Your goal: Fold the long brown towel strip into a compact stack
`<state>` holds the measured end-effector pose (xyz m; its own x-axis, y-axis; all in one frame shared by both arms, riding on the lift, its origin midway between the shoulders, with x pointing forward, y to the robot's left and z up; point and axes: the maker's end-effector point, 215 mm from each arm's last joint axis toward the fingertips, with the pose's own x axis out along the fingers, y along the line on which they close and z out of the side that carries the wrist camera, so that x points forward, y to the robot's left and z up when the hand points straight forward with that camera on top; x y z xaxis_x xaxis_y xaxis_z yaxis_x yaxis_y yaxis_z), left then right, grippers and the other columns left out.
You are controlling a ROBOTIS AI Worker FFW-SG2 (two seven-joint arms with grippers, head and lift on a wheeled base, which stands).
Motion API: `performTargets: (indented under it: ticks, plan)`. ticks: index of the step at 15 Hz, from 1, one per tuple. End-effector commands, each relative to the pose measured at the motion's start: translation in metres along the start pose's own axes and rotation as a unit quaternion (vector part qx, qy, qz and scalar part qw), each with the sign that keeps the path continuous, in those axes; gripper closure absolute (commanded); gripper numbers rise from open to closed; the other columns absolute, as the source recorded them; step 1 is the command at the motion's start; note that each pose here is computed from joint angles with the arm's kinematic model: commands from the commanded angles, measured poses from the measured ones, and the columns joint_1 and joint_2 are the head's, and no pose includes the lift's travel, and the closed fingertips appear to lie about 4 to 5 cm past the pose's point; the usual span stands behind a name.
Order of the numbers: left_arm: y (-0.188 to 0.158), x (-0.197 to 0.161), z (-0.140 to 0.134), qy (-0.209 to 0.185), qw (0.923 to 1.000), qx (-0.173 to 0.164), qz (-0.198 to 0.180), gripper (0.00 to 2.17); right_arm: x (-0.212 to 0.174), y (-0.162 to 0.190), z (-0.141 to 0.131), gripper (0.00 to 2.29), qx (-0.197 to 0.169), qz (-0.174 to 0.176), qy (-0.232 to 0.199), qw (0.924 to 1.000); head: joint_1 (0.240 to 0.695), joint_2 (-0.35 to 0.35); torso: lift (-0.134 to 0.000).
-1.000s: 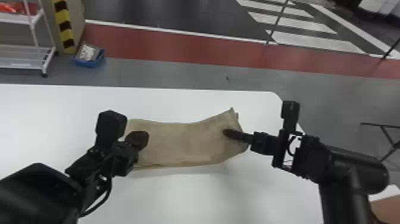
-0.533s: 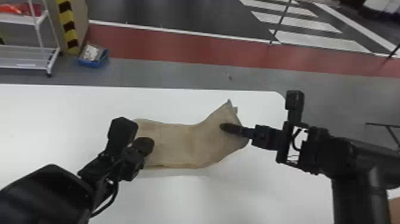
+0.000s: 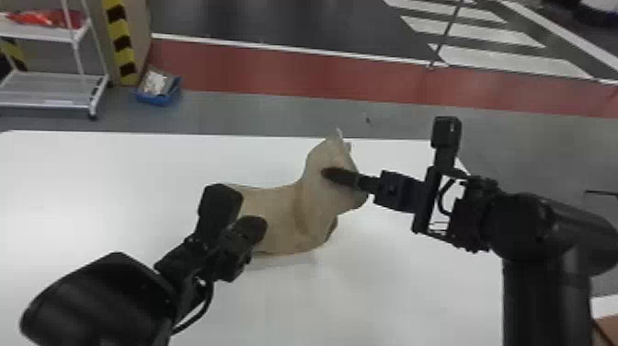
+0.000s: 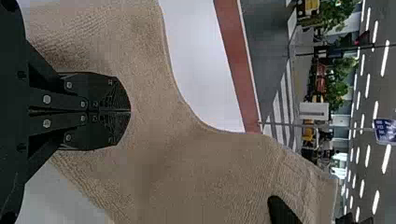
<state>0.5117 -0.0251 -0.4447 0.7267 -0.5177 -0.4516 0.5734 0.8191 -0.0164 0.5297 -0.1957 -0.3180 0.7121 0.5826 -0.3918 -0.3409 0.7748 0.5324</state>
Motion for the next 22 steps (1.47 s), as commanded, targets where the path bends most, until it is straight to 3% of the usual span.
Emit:
performTargets:
  ticks: [1,4,7,10,12,15,22]
  plan:
    - [0.002,-0.001,0.004,0.003,0.9997,-0.023,-0.012,1.82,0.007,0.010,0.002,1.66,-0.005,0.008,0.001,1.0000,0.695,-0.232,-0.125]
    - [0.013,-0.009,0.033,-0.019,0.9991,-0.037,-0.010,1.82,0.003,0.004,0.004,1.66,-0.003,0.001,-0.002,1.0000,0.695,-0.220,-0.125]
    - [0.036,-0.013,0.045,-0.023,0.9992,-0.033,0.007,1.82,-0.006,-0.005,0.010,1.66,0.001,-0.003,-0.009,1.0000,0.695,-0.212,-0.125]
    - [0.063,-0.013,0.017,0.006,0.9993,-0.029,0.022,1.82,-0.016,-0.013,0.018,1.66,0.003,-0.007,-0.018,0.9998,0.695,-0.207,-0.125]
    - [0.067,-0.007,-0.010,0.030,0.9988,-0.035,0.017,1.82,-0.018,-0.016,0.020,1.66,0.006,-0.008,-0.020,0.9997,0.695,-0.198,-0.125]
    - [0.075,-0.001,-0.027,0.045,0.9981,-0.039,0.017,1.82,-0.018,-0.013,0.024,1.66,0.007,-0.004,-0.022,0.9997,0.695,-0.192,-0.125]
    - [0.057,0.006,-0.020,0.040,0.9986,-0.035,0.005,1.82,-0.002,0.014,0.002,1.66,0.011,0.013,0.019,0.9997,0.695,-0.178,-0.125]
